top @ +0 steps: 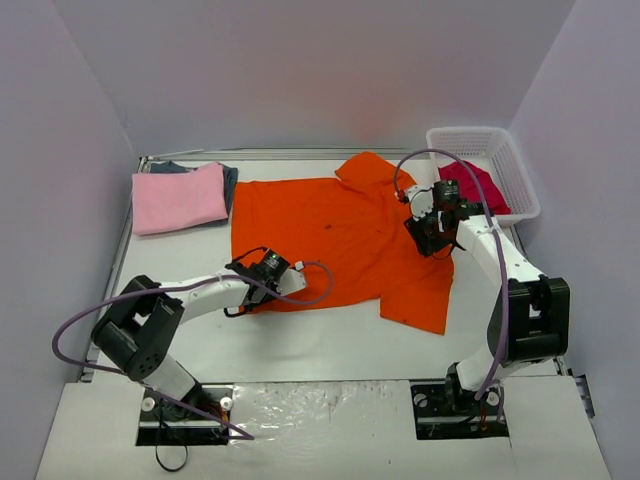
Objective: Fold and stack the t-shirts
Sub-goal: Flatten out the tshirt, then grap the side of the flattened tshirt closest away from the robot with both arms
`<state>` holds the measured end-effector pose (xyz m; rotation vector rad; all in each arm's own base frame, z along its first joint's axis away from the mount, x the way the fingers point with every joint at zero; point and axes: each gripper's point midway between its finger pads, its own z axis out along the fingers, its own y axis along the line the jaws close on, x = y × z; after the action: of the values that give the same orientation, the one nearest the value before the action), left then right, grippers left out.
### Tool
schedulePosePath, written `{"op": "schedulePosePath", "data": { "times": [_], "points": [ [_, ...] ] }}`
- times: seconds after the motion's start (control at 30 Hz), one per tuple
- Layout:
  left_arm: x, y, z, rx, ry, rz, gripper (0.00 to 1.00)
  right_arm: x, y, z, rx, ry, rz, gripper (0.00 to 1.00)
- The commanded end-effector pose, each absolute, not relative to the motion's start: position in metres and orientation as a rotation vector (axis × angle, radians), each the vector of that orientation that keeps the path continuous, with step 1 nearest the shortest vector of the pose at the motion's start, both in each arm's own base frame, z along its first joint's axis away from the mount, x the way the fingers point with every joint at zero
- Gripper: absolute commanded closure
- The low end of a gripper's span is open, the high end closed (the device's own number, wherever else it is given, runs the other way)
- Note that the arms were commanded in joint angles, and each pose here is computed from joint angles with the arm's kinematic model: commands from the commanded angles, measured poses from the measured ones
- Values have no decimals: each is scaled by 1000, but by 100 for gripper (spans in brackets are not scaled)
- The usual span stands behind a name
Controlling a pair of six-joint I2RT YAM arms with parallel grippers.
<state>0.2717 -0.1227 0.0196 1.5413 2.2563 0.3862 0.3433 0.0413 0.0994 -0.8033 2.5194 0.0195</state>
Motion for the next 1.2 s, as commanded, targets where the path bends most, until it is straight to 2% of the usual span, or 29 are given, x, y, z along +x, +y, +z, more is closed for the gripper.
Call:
{"op": "schedulePosePath", "data": {
  "times": [0.0, 0.33, 0.83, 1.17],
  "points": [
    [259, -128, 28, 1524, 2273, 291, 92, 336, 40, 93, -775, 2559, 58, 67],
    [238, -121, 88, 1479, 2218, 219, 83, 336, 39, 86, -767, 2580, 65, 64],
    [219, -109, 56, 1570, 2215, 225, 71, 332, 38, 74, -753, 2613, 78, 60],
    [219, -110, 30, 1618, 2229, 242, 68, 328, 37, 68, -752, 2632, 82, 58]
  ]
}}
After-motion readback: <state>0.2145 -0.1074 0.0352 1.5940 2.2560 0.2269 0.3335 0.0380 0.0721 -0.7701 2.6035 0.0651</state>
